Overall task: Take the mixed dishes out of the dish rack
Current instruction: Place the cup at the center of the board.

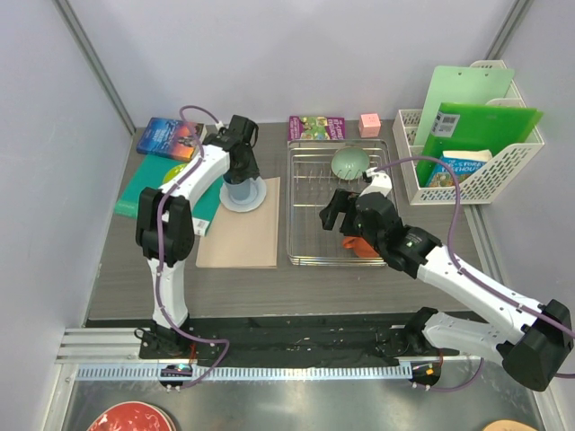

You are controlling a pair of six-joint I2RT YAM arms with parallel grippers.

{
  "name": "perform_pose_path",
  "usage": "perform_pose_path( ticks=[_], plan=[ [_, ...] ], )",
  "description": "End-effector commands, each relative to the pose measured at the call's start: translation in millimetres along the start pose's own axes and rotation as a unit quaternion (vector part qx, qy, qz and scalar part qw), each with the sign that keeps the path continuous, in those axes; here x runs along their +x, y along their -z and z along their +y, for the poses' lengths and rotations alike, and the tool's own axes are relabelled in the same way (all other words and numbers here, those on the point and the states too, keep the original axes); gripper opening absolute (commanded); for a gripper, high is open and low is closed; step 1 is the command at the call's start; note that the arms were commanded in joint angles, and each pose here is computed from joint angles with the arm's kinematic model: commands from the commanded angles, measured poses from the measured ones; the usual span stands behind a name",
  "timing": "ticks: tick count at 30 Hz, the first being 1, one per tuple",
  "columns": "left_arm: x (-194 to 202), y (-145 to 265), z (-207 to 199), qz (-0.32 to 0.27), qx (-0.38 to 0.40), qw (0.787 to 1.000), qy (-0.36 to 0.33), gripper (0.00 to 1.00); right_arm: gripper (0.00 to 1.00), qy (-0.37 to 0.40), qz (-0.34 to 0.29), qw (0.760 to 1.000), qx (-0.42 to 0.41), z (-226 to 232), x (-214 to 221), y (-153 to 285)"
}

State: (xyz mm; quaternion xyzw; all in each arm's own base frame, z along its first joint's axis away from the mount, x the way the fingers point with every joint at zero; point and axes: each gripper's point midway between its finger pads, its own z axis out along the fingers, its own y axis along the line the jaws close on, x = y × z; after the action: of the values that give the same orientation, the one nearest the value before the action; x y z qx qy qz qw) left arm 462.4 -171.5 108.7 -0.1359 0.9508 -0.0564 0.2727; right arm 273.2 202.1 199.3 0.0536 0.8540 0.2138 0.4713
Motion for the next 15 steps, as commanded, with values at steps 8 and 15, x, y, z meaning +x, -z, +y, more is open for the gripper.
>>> perform_pose_path(
  ticks=[8, 15],
  plan=[
    [-62, 79, -10, -0.097, 0.022, 0.995, 0.006, 0.56, 0.91, 0.003, -0.035, 0.999, 0.005, 1, -19, 3],
    [-81, 138, 10, -0.154, 0.0, 0.988, 0.02, 0.78, 0.92, 0.057, -0.04, 0.992, 0.102, -37, -25, 11]
  ],
)
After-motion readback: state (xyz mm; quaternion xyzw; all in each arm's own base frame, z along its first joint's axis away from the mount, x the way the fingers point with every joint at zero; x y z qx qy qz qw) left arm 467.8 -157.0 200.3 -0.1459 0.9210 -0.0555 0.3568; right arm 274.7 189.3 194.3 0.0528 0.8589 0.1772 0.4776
